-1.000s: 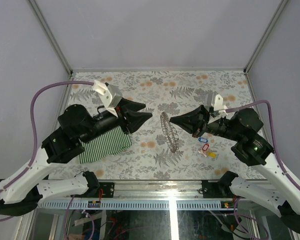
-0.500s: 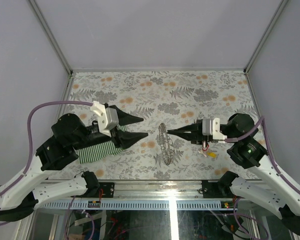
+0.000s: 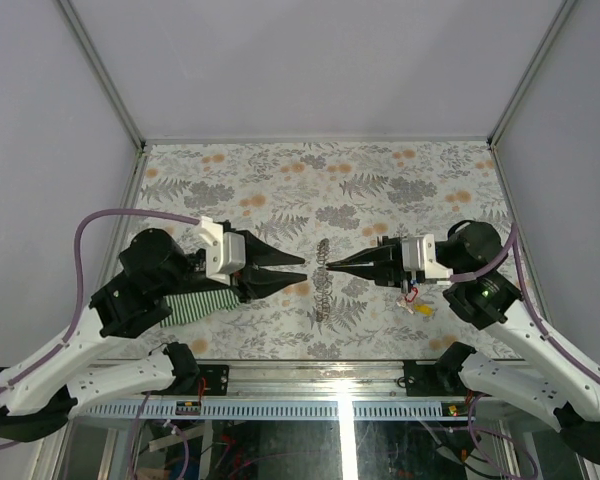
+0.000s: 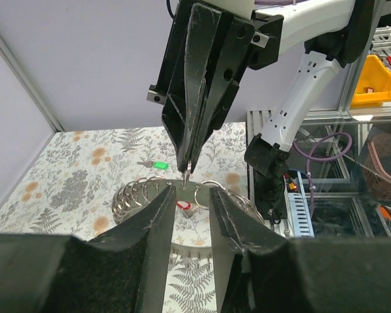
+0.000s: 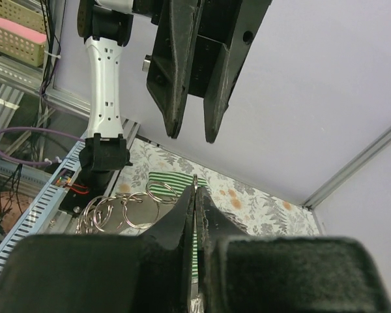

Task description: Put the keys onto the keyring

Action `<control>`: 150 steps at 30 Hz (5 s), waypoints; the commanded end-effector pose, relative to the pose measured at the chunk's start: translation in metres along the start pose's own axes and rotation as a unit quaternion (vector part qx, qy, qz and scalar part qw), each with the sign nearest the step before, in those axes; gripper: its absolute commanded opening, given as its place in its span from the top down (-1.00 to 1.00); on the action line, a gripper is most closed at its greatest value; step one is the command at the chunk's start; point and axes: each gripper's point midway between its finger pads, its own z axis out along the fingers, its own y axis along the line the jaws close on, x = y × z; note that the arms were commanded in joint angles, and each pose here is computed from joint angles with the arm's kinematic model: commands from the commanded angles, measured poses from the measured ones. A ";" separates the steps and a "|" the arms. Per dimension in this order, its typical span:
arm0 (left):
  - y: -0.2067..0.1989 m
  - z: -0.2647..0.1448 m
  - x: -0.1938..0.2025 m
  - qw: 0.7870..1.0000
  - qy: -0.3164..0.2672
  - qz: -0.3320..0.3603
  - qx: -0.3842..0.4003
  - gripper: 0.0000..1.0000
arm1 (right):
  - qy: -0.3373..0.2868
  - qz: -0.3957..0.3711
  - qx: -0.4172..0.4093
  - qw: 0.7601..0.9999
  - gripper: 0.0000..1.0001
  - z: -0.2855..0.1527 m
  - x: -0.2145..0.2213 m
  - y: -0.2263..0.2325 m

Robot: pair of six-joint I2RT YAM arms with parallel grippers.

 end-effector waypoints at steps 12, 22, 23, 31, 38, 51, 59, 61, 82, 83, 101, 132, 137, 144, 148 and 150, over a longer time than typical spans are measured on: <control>0.012 0.022 -0.006 1.000 -0.014 0.020 0.001 0.38 | -0.048 -0.025 0.000 0.999 1.00 0.004 -0.030 -0.007; 0.012 0.023 -0.013 0.999 -0.025 0.023 0.001 0.44 | -0.043 -0.018 0.000 0.999 1.00 0.005 -0.026 -0.006; 0.012 0.023 -0.013 0.999 -0.026 0.023 0.002 0.44 | -0.043 -0.017 0.000 0.999 1.00 0.005 -0.026 -0.006; 0.014 0.025 -0.009 0.999 -0.021 0.025 0.001 0.48 | -0.039 0.005 -0.001 0.999 1.00 0.007 -0.024 -0.008; 0.012 0.027 -0.010 0.999 -0.021 0.025 0.008 0.73 | -0.041 0.014 -0.001 0.999 1.00 0.008 -0.025 -0.008; 0.004 0.020 -0.019 0.999 -0.033 0.030 0.022 1.00 | -0.049 0.013 0.004 0.999 0.70 0.002 -0.037 -0.003; -0.014 0.012 -0.043 0.995 -0.081 0.033 0.057 1.00 | -0.069 0.025 0.009 0.997 0.54 -0.004 -0.048 0.004; -0.017 0.011 -0.046 0.994 -0.087 0.032 0.065 1.00 | -0.072 0.030 0.008 0.997 0.53 -0.004 -0.046 0.005; -0.018 0.017 -0.050 0.992 -0.102 0.021 0.076 1.00 | -0.097 0.052 -0.011 0.994 0.37 0.010 -0.044 0.005; -0.018 0.017 -0.049 0.992 -0.101 0.020 0.075 1.00 | -0.099 0.052 -0.012 0.994 0.38 0.011 -0.045 0.005; -0.012 0.022 -0.044 0.993 -0.094 0.024 0.067 1.00 | -0.110 0.057 -0.027 0.992 0.48 0.020 -0.050 0.010; -0.012 0.018 -0.035 0.996 -0.074 0.011 0.057 0.54 | -0.038 -0.018 -0.020 0.999 1.00 0.013 -0.041 0.007; -0.010 0.002 -0.034 0.998 -0.063 0.003 0.027 0.40 | 0.021 -0.106 -0.010 0.994 1.00 0.001 -0.036 -0.001; -0.004 -0.012 -0.034 0.998 -0.055 -0.007 -0.013 0.38 | 0.048 -0.210 -0.003 0.976 1.00 -0.007 -0.033 -0.010; -0.002 -0.012 -0.032 0.998 -0.052 -0.012 -0.019 0.38 | 0.074 -0.259 0.000 0.963 1.00 -0.011 -0.024 -0.015; 0.000 -0.011 -0.030 0.998 -0.049 -0.013 -0.022 0.38 | 0.085 -0.281 0.002 0.956 1.00 -0.014 -0.021 -0.018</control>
